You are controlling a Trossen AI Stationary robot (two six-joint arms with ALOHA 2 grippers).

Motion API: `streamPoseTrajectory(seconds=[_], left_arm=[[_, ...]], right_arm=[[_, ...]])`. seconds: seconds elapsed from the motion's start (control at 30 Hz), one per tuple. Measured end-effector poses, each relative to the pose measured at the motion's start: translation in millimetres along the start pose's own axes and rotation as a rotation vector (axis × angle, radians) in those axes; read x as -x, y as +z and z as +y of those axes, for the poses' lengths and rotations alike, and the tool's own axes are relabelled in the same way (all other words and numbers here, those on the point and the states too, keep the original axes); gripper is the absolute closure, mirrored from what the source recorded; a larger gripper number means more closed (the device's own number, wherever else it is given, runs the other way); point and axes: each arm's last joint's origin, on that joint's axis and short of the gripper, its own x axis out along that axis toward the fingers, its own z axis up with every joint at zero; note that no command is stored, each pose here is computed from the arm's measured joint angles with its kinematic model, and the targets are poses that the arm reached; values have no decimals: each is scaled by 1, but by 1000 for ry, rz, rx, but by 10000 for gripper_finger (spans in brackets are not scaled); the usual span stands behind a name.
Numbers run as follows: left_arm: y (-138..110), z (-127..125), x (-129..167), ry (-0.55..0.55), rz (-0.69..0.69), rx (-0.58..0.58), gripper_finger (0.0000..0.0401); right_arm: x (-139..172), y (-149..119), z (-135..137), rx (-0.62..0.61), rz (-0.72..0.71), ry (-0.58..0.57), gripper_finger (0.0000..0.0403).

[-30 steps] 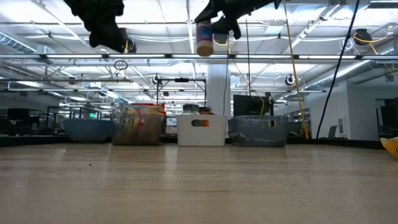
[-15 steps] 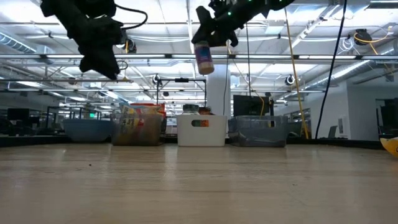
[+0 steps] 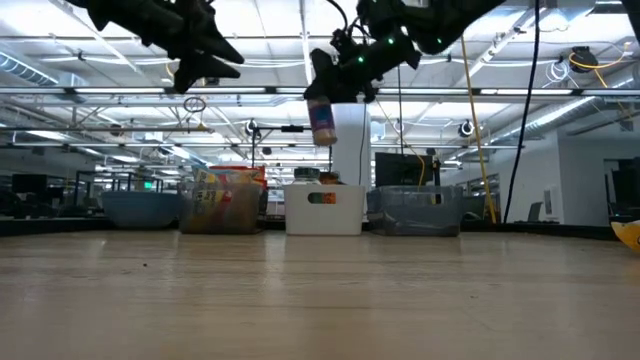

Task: Pick & Place Food Item
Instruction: Put the black seasoning bottle into the white bin

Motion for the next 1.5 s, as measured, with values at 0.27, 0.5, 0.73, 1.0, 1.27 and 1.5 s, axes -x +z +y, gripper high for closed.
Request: streamPoseTrajectory(seconds=[0.27, 0.5, 0.73, 1.0, 1.27, 1.5], left_arm=[[2, 0, 0, 11, -25, 54, 278], [3, 2, 0, 68, -55, 70, 279], [4, 2, 0, 74, -67, 77, 279], [5, 3, 0, 89, -74, 91, 279], [4, 3, 0, 89, -73, 91, 279], [4, 3, 0, 90, -73, 92, 279]], right_arm=[[22, -41, -6, -58, -120, -2, 203], [38, -73, -11, -128, -154, -54, 203], [43, -98, -5, -154, -147, -98, 203], [34, -107, -1, -177, -179, -88, 202], [17, -107, 2, -143, -182, -87, 202], [1, -117, 2, -119, -121, -53, 202]])
